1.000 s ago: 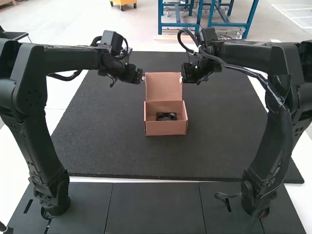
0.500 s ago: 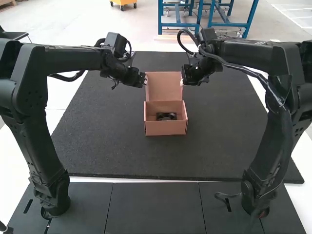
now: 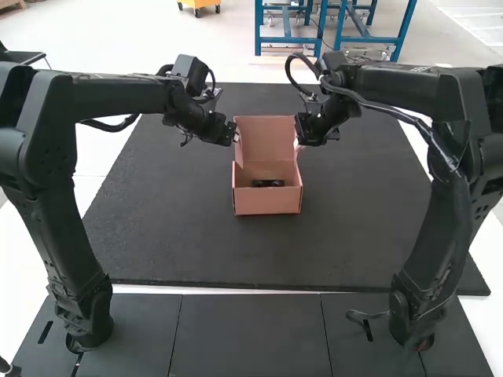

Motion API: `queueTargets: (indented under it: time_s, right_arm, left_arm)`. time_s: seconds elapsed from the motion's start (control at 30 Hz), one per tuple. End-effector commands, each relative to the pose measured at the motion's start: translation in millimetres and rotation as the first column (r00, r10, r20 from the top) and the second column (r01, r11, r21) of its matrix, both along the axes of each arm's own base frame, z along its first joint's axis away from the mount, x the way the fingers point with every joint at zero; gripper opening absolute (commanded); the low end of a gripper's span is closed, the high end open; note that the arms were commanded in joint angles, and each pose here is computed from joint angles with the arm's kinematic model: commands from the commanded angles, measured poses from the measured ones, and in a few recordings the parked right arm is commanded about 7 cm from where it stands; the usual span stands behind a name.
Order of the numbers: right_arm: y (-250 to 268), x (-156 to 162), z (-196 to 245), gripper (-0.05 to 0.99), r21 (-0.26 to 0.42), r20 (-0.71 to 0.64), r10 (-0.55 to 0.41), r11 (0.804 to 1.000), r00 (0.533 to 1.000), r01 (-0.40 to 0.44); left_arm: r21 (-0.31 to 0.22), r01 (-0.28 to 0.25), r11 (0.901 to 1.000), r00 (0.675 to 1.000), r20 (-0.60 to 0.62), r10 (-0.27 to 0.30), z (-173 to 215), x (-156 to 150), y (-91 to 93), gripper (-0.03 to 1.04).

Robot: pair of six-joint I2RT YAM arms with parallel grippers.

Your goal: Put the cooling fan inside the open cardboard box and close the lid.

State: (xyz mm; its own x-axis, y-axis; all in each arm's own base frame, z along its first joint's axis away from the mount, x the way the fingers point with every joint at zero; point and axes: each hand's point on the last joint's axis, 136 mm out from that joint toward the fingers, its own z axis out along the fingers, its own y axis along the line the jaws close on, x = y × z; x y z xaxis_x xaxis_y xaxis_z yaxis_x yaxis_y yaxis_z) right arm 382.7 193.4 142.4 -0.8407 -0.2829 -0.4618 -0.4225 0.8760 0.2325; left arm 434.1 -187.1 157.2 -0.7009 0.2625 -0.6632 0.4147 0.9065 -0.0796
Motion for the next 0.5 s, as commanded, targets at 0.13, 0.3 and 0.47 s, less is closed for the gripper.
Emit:
queueTargets:
  time_s: [0.13, 0.3, 0.47]
  right_arm:
    - [5.6, -6.0, 5.4, -0.02, -0.013, 0.000, 0.035, 0.999, 0.999, -0.035]
    - [3.6, -14.3, 1.6, -0.02, -0.031, -0.031, 0.050, 0.998, 0.998, -0.051]
    - [1.3, -19.9, 0.2, -0.02, -0.043, -0.052, 0.060, 0.997, 0.997, -0.063]
  left_arm:
    - [-0.036, 0.017, 0.9992, 0.997, 0.074, -0.014, 43.3, -6.1, -3.9, 0.96]
    - [-0.034, 0.015, 0.9993, 0.998, 0.068, -0.013, 44.7, -9.4, -1.9, 0.96]
    - [-0.030, 0.021, 0.9993, 0.998, 0.062, -0.019, 43.6, -14.1, -2.3, 0.96]
